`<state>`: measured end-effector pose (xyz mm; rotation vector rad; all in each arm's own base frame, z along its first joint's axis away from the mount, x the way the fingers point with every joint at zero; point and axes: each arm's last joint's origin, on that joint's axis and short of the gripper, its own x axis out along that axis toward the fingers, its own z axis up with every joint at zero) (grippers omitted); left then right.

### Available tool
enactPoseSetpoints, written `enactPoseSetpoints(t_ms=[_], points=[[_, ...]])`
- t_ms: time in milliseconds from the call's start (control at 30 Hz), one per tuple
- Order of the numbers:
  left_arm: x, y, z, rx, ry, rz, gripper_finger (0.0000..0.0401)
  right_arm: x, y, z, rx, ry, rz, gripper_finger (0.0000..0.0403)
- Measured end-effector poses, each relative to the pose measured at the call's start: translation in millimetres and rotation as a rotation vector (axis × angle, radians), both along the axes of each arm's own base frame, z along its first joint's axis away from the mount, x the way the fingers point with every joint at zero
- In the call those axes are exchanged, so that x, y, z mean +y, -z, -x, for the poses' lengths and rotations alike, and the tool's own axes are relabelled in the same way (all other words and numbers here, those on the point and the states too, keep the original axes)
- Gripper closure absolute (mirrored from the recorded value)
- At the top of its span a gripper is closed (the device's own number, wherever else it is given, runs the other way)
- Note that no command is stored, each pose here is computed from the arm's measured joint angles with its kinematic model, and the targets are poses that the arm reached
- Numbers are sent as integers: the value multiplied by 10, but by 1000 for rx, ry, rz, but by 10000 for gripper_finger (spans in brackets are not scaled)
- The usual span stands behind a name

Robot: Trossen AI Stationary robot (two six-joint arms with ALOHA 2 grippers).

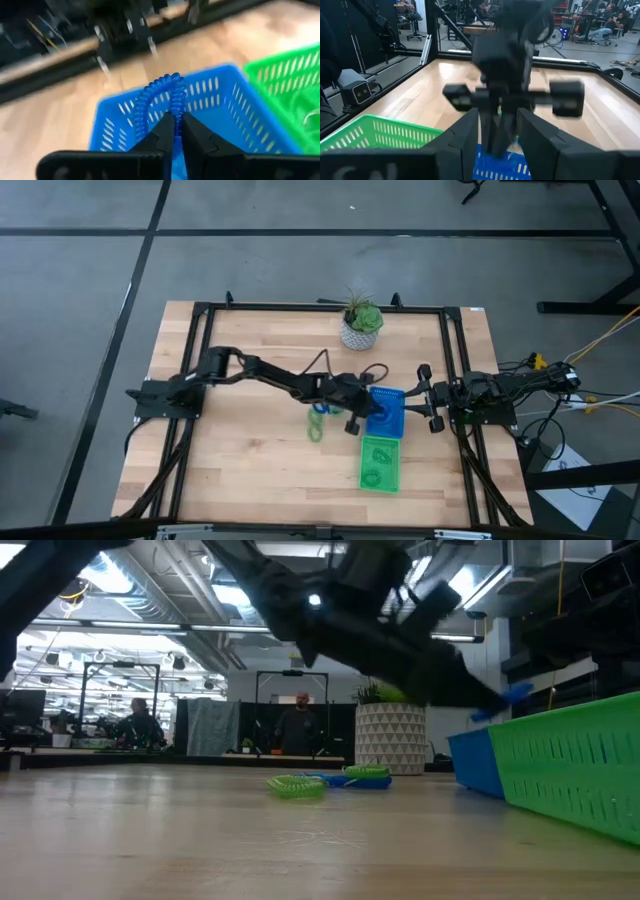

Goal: Sort spring keychains
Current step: Put the blue spring keychain into the blue bin, then put the green spring keychain into the green bin

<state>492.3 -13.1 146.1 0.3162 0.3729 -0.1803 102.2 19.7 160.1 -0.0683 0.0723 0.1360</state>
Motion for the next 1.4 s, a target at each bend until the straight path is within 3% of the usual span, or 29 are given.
enactPoseSetpoints(t_ms=[167, 567, 900, 1133, 1400], points=[[1, 119, -99, 55, -23, -11, 378, 0, 0, 0, 0, 0, 0, 267], [-104, 74, -82, 57, -148, -113, 323, 0, 0, 0, 0, 0, 0, 267], [-224, 51, -74, 48, -131, -162, 304, 0, 0, 0, 0, 0, 0, 267], [-340, -216, 5, 53, -111, -178, 303, 0, 1, 0, 1, 0, 0, 267], [-435, -444, 174, 165, -15, -163, 307, 0, 1, 0, 0, 0, 0, 267]])
